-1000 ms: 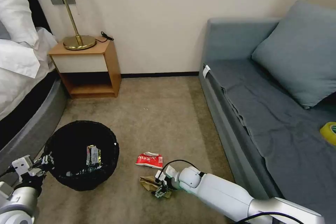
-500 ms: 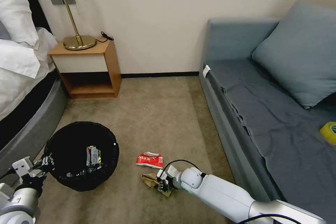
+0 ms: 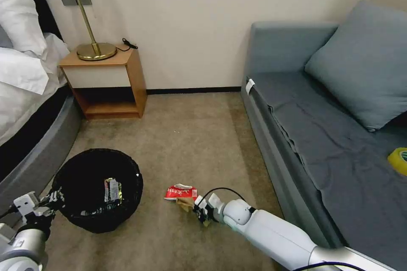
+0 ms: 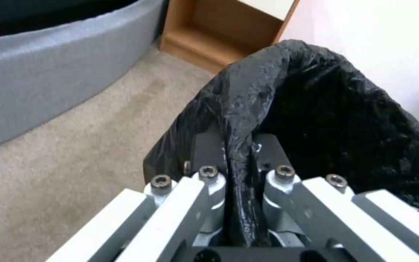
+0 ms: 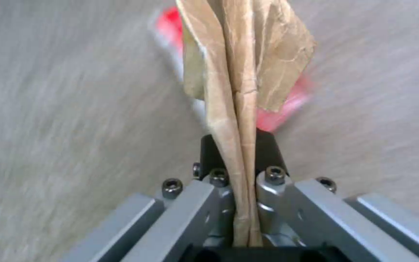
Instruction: Pick up the trash bin, then pick up the garbage on the floor and place it into the trash bin.
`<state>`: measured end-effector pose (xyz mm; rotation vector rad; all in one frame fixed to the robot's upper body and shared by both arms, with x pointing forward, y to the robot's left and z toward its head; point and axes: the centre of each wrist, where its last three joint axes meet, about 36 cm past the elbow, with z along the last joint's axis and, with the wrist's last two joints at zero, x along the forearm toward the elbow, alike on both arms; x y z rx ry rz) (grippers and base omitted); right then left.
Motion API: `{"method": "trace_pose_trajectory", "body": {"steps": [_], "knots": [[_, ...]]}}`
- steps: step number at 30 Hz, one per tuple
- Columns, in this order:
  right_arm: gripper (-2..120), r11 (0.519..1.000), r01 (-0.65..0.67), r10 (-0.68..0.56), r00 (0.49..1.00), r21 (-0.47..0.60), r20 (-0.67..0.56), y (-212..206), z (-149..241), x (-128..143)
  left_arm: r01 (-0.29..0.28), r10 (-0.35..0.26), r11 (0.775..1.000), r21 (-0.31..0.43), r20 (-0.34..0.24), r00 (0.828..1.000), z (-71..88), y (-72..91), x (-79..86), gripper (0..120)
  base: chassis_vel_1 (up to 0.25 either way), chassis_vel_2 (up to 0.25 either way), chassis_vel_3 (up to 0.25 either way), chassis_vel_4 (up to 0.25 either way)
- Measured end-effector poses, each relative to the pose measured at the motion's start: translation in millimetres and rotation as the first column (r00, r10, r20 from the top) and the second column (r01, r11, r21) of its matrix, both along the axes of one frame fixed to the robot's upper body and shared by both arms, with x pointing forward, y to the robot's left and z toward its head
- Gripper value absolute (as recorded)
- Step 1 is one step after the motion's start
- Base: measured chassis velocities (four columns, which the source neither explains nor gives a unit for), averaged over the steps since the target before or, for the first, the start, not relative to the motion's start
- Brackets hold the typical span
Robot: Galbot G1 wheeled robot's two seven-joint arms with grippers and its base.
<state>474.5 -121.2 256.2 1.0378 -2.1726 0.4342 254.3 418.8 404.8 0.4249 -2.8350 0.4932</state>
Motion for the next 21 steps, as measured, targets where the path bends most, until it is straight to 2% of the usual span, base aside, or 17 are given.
{"method": "trace_pose_trajectory", "body": {"steps": [2, 4, 6, 8, 9, 13, 15, 17, 19, 21], "knots": [[0, 0.998, 0.058, -0.06, 0.996, 0.037, 0.07, -13, 29, 12, 0.005, -0.005, 1.0, -0.003, -0.004, 1.0, -2.7, -0.8, -0.6, 4, 0.0, 0.0, 0.0, 0.0], [0, 0.996, 0.073, -0.077, 0.993, 0.048, 0.092, -17, 38, 15, 0.006, -0.006, 1.0, -0.004, -0.006, 1.0, -3.7, -1.2, -0.8, 4, 0.0, 0.0, 0.0, 0.0], [0, 0.985, 0.13, -0.149, 0.969, 0.109, 0.195, -25, 79, 26, 0.011, -0.011, 1.0, -0.007, -0.008, 1.0, -6.6, -3.2, -0.7, 4, 0.0, 0.0, 0.0, 0.0], [0, 0.973, 0.152, -0.196, 0.944, 0.176, 0.264, -21, 111, 25, 0.018, -0.018, 1.0, -0.01, -0.007, 1.0, -8.2, -5.7, -0.2, 4, 0.0, 0.0, 0.0, 0.0], [0, 0.973, 0.152, -0.196, 0.944, 0.176, 0.264, -21, 111, 25, 0.018, -0.018, 1.0, -0.01, -0.007, 1.0, -8.2, -5.7, -0.2, 4, 0.0, 0.0, 0.0, 0.0], [0, 0.939, 0.075, -0.202, 0.911, 0.337, 0.36, 3, 172, 7, 0.04, -0.04, 0.999, -0.012, -0.01, 0.999, -10.1, -11.6, 1.5, 4, 0.0, 0.0, 0.0, 0.0], [0, 0.934, 0.053, -0.192, 0.908, 0.354, 0.372, 8, 179, 3, 0.044, -0.044, 0.999, -0.012, -0.01, 0.999, -10.1, -12.7, 1.9, 4, 0.0, 0.0, 0.0, 0.0], [0, 0.914, -0.047, -0.134, 0.903, 0.404, 0.409, 30, 201, -14, 0.058, -0.058, 0.998, -0.012, -0.011, 0.998, -10.6, -17.0, 3.5, 4, 0.0, 0.0, 0.0, 0.0], [0, 0.908, -0.068, -0.12, 0.902, 0.413, 0.414, 36, 205, -17, 0.061, -0.061, 0.998, -0.013, -0.01, 0.998, -10.4, -18.0, 3.8, 4, 0.0, 0.0, 0.0, 0.0], [0, 0.885, -0.133, -0.072, 0.908, 0.446, 0.413, 60, 213, -30, 0.07, -0.07, 0.997, -0.015, -0.007, 0.998, -9.2, -21.1, 4.3, 4, 0.0, 0.0, 0.0, 0.0]]}}
